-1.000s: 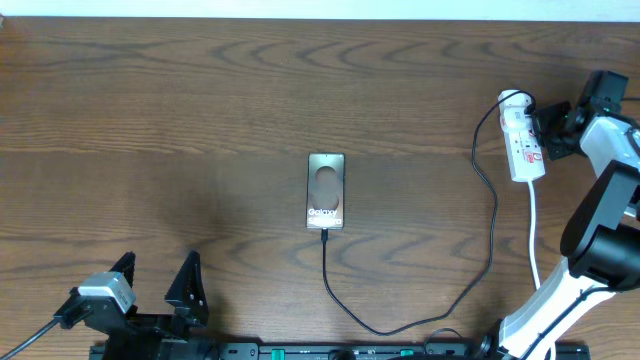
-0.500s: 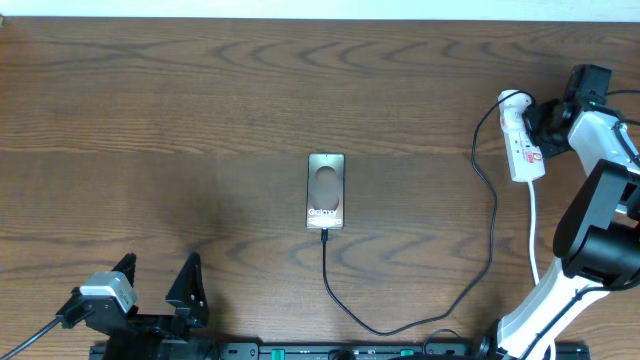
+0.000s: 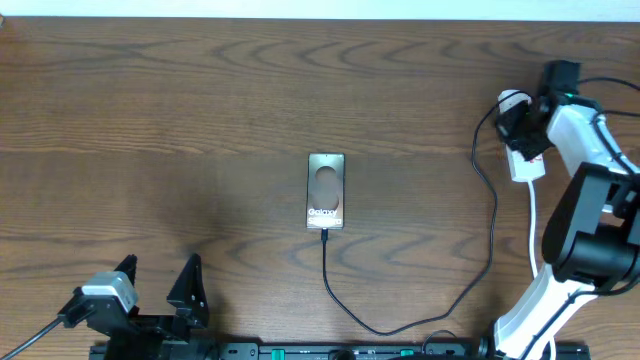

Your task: Plug charger to phone and switch on socket

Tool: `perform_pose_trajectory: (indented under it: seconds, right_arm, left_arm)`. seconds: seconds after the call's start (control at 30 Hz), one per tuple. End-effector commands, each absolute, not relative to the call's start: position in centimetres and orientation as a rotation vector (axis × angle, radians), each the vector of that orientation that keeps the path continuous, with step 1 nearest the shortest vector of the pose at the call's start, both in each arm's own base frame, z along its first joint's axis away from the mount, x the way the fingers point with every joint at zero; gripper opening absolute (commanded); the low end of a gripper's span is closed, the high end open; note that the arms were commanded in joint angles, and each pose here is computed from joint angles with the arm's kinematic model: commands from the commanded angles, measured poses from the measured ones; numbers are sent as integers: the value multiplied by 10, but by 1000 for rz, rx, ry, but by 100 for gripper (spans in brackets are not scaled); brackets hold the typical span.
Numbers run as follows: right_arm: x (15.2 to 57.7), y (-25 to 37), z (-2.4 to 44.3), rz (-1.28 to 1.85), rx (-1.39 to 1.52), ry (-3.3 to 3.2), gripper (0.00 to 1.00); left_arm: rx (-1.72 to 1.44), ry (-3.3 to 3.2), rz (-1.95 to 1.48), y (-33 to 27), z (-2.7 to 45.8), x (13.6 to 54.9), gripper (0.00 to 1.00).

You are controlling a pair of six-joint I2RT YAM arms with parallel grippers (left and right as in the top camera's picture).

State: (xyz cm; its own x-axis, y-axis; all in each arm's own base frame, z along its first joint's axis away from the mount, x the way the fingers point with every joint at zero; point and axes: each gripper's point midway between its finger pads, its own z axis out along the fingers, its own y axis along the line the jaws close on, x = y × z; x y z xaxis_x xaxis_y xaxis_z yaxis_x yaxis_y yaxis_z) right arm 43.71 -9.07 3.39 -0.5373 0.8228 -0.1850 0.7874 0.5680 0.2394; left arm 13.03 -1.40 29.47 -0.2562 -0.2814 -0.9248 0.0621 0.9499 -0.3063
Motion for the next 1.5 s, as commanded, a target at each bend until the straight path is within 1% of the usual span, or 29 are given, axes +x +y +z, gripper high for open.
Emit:
perform_pose_trajectory:
  seconds: [0.0,0.13,0.3,0.4,0.5,0.57,0.7,0.73,0.77,0.8,0.83,0.97,1.13,1.27,1.33,1.47]
  right_arm:
    - [427,-104,98,108,1184,2468,1]
    - [397,-114,172,-16,1126,2361,1]
    - [338,-127,253,-196,1094,2201,1]
    - [304,-129,285,-260,1079,2135,1]
    - [269,-119,309,-257,1005,2123,1]
    - [246,-108,323,-238,904,2133,1]
    - [204,-75,344,-138,677,2145,1]
    - [191,-68,346,-109,665,2133,17]
    - [177,-64,348,-100,659,2118,37]
    - [163,-61,349,-99,656,2106,75]
    - [149,-57,350,-98,653,2094,99]
    - [98,-46,344,-93,645,2055,99]
    - [51,-36,326,-98,643,2045,99]
    - [15,-57,316,-282,727,2005,99]
    - [6,-60,314,-319,732,1990,99]
    - [3,-53,313,-277,709,1973,99]
  left_arm:
    - [-157,1788,-302,-10,299,126,96]
    - [-156,1832,-291,-10,289,124,96]
    - [-156,1909,-271,-8,271,118,96]
    - [-155,1945,-261,-7,262,115,96]
    - [-154,1994,-247,-6,251,110,96]
    - [-154,2036,-234,-5,242,106,96]
    - [-154,2040,-233,-5,241,106,96]
    - [-154,2040,-233,-5,241,106,96]
    - [-154,2040,-233,-5,241,106,96]
    - [-154,2040,-233,-5,241,106,96]
    - [-154,2040,-233,-5,241,106,96]
    - [-154,2040,-233,-5,241,106,96]
    - [-154,2040,-233,-5,241,106,96]
    - [-154,2040,-233,-5,241,106,96]
    - [-154,2040,-233,-5,241,106,96]
    - [-154,2040,-233,-5,241,106,96]
